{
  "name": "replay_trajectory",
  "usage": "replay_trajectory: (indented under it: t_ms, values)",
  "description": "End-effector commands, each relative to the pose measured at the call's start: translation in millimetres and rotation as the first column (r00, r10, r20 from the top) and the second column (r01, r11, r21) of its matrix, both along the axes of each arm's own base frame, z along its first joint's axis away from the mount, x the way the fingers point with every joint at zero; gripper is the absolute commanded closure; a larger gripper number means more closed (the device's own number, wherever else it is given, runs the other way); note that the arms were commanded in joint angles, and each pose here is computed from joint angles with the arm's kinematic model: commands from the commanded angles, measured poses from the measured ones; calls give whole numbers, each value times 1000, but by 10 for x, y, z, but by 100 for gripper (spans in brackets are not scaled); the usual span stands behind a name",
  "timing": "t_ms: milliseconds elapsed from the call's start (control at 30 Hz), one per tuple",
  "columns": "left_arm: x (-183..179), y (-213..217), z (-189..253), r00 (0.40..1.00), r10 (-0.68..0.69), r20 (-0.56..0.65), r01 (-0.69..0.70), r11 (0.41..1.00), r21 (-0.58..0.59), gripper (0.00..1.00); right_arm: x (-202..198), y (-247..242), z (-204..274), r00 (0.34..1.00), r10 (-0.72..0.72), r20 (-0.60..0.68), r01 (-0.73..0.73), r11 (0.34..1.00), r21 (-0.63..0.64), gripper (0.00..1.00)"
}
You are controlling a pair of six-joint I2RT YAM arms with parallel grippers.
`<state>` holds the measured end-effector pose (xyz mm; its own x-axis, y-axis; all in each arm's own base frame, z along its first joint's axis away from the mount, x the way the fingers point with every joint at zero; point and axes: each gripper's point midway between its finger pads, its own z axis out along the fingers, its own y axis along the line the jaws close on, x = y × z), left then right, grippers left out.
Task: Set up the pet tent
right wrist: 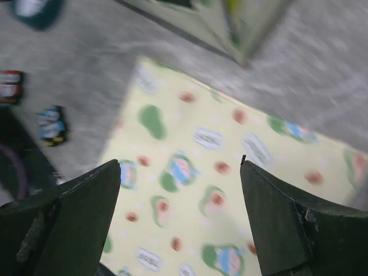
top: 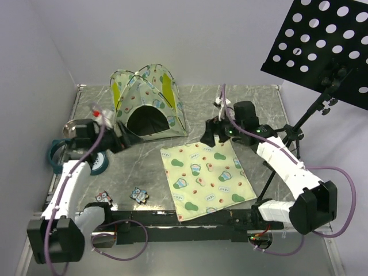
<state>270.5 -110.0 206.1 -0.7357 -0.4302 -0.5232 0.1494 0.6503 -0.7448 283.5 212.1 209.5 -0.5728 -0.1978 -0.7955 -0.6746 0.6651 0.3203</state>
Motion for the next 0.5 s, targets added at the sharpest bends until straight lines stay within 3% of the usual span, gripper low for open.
replay_trajectory:
  t_ms: [0,233,467]
  values:
    - [30,-583,-24,985,-138,108,143,989,-44,8,-53,-731,-732,977,-174,-125,134,951,-277,10]
    - [-210,-1180,-894,967,-199,-161,178,975,-133,8,-305,-1295,-1007,961,-222,-165,131,890,-437,11]
    - [-211,-1473,-1472,913,-259,-314,236,965,-110,11,-375,-1622,-1404,934,-198,-298,2,836,-549,11]
